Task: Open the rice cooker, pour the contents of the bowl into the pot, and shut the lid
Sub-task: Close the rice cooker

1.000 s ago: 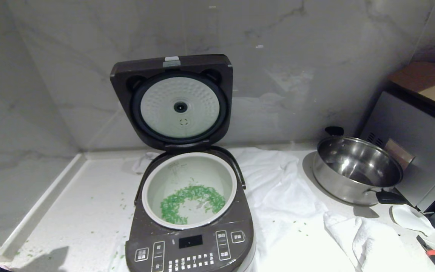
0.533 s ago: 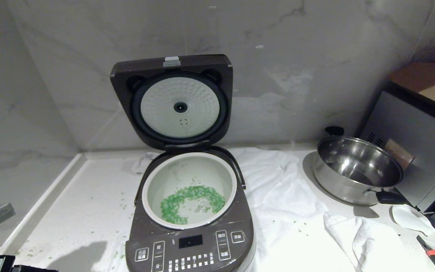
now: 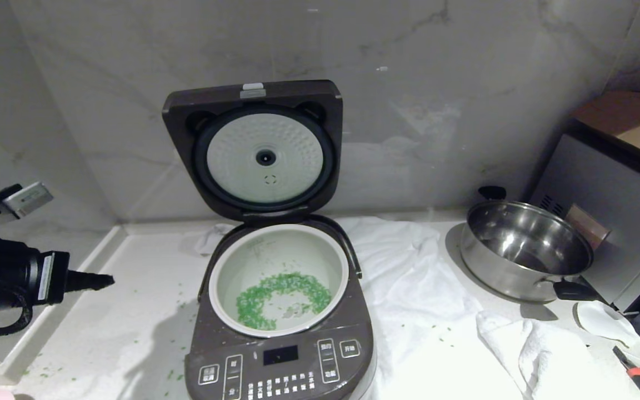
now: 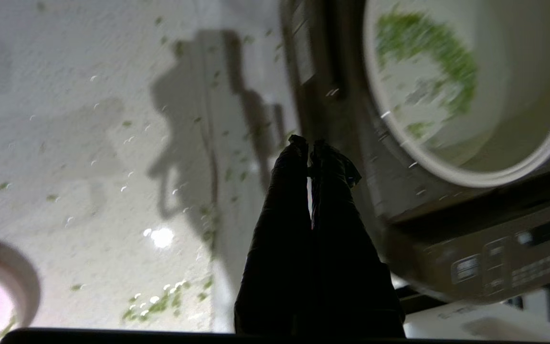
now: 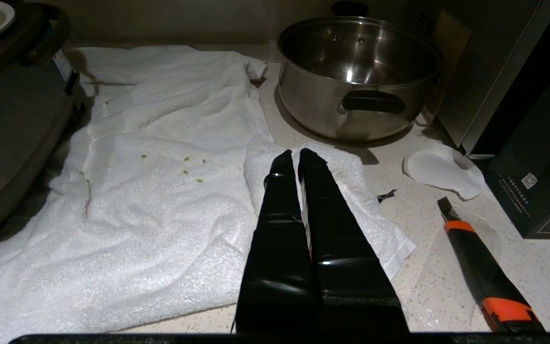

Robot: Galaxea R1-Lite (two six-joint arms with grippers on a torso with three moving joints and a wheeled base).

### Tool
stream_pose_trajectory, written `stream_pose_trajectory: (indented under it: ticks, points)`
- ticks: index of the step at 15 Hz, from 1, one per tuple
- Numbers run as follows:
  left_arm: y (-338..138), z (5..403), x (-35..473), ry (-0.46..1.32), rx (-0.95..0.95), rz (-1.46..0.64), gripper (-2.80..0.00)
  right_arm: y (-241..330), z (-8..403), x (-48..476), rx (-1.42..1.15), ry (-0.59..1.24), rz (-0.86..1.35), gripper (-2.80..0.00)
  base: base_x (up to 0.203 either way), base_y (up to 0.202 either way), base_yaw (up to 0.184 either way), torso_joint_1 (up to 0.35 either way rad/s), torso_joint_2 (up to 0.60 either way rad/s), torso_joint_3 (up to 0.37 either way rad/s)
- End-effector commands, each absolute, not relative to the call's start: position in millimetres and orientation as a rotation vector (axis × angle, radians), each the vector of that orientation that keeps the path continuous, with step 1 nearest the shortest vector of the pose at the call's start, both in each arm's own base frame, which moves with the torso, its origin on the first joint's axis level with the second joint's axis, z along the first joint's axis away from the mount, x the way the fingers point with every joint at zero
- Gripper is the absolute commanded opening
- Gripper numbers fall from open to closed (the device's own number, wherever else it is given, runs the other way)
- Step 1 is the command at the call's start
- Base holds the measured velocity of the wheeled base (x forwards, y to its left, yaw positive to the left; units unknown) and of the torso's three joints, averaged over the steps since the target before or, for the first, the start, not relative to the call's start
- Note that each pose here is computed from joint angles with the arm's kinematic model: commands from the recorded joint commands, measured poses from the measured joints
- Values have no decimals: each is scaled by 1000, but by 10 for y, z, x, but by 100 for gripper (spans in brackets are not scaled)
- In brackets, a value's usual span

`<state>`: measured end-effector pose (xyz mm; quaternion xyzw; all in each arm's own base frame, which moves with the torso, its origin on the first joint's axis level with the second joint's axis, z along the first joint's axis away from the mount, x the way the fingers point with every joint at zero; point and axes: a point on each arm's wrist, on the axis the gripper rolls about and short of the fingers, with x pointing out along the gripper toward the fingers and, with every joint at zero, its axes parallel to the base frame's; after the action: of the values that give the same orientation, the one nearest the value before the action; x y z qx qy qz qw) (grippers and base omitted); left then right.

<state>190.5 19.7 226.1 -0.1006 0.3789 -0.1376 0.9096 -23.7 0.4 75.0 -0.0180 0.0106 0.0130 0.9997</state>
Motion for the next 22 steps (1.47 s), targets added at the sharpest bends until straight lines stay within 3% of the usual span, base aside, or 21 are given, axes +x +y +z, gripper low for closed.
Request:
stream_pose_trajectory:
  ticks: [1,4,8,22]
  points:
    - [58,2384,2047,711,-249,-267,-280,4,750,-238,-37,21,26,-280,0,0,0,0,0,0]
    - [-95,2414,2118,678,-246,-235,-280,4,750,-238,-37,21,26,-280,0,0,0,0,0,0]
    - [-269,2699,2190,529,-299,-277,-280,4,750,-238,-37,21,26,-280,0,0,0,0,0,0]
    - [-1052,3722,2617,1,-450,-109,-280,4,750,-238,-37,21,26,-280,0,0,0,0,0,0]
